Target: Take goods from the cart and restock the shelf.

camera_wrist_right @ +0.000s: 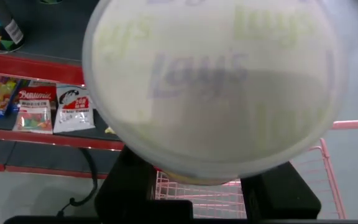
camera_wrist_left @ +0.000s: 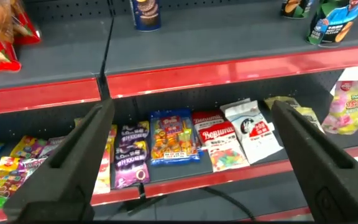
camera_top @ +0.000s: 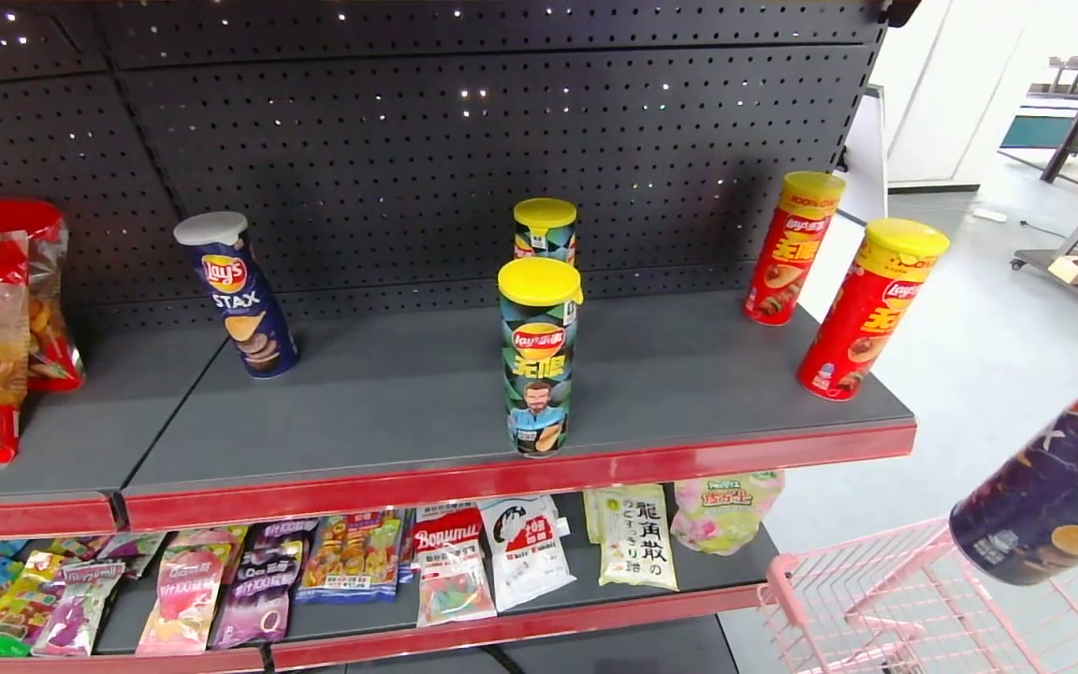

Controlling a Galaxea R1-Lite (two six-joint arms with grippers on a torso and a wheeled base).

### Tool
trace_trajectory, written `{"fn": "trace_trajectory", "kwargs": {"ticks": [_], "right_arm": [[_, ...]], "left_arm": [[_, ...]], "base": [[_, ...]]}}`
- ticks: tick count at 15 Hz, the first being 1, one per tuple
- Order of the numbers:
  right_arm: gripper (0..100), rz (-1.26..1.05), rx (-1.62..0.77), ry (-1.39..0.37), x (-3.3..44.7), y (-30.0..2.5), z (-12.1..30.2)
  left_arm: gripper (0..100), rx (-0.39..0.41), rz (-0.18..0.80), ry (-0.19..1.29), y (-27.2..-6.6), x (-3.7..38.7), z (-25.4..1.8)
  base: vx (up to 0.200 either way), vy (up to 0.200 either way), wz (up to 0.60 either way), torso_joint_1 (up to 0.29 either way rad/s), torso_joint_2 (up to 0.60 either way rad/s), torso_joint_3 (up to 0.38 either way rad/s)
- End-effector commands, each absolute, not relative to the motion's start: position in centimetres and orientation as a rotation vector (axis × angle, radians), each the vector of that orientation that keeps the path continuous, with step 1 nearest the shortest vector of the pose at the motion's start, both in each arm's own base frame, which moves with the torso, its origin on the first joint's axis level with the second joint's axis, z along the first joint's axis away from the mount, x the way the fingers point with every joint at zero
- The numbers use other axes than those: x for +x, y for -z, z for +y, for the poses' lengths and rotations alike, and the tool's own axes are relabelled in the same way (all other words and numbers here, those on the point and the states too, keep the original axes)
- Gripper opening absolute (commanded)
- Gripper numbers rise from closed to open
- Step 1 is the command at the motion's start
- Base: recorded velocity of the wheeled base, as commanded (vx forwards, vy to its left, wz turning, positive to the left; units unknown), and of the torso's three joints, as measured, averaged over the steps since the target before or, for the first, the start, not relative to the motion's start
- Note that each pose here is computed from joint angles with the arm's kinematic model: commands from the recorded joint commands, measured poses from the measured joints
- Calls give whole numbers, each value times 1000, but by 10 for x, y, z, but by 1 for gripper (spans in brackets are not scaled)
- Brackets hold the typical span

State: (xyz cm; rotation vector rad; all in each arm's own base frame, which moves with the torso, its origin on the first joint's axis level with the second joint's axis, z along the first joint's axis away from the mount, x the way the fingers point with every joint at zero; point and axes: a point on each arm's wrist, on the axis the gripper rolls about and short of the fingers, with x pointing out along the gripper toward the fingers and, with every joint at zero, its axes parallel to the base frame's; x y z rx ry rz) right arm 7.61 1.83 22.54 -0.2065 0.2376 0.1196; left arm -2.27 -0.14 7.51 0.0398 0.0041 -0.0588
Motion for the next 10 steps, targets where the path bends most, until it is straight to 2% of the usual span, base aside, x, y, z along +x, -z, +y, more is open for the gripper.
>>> {"fn": "trace_trajectory", "kwargs": {"ticks": [1,4,10], "right_arm": [[0,167,-187,-163,52,-219,12],[0,147,-182,-166,45,-216,10],[0,155,-185,-165,44,-212,10]], "left_arm": [[100,38,5,58,-75,-23,-1],[100,38,5,58,-75,-23,-1],[100,40,5,60,-75,-23,-1]], "base": [[0,0,0,0,0,0],[0,0,0,0,0,0],[0,200,0,5,4,2]]}}
